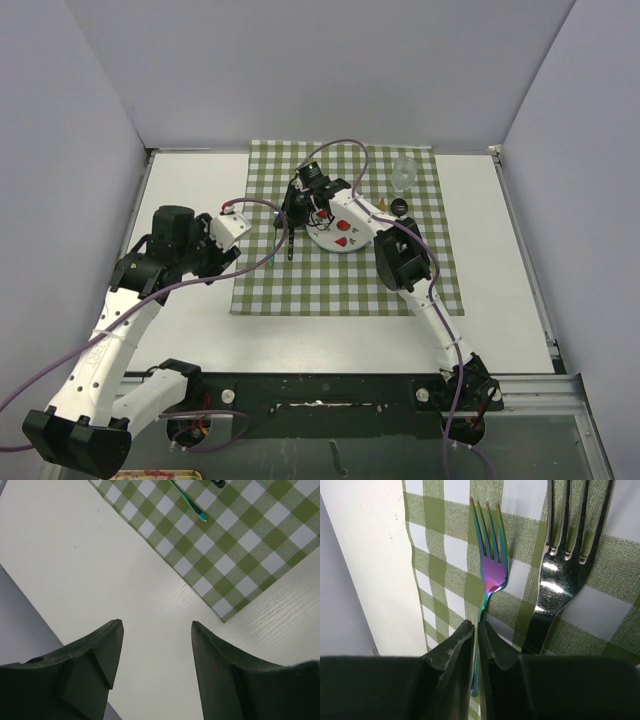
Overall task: Set the dinner table for one person
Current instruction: Place the fork on the napkin.
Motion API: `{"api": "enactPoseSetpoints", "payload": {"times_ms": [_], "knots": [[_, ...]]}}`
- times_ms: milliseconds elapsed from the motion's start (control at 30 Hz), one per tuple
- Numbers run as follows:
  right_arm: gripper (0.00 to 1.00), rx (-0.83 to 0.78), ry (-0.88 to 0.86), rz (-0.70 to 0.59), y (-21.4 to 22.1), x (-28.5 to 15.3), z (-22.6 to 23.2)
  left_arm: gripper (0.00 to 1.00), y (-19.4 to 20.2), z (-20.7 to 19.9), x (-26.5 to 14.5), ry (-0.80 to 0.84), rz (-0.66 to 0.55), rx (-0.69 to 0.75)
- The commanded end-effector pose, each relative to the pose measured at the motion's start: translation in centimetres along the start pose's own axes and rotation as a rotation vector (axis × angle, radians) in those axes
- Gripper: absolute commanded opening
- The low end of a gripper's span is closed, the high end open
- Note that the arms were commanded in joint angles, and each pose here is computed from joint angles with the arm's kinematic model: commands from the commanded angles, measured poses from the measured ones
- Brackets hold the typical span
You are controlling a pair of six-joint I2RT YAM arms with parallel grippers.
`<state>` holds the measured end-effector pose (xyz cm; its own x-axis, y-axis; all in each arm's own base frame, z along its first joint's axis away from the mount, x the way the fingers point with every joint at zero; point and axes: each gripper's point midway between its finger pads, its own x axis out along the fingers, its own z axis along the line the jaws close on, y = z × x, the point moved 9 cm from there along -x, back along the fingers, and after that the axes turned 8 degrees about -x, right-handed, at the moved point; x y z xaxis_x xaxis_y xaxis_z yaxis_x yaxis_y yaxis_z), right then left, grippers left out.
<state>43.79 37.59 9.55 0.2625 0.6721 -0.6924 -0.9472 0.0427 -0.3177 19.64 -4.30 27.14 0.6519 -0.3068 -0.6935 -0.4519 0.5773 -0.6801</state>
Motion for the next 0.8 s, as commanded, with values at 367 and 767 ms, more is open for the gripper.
{"api": "enactPoseSetpoints", "payload": {"times_ms": [367, 767], "knots": [[0.17, -0.213, -0.052, -0.128, -0.7, -8.1, 4.9, 0.63, -1.9, -0.1, 0.0, 0.024, -0.081, -0.13], [0.24, -0.748, 0.079, -0.295, -0.6, -21.6, 2.6, 0.64, -0.1, -1.9, 7.1, 0.034, -0.101, -0.365]]}}
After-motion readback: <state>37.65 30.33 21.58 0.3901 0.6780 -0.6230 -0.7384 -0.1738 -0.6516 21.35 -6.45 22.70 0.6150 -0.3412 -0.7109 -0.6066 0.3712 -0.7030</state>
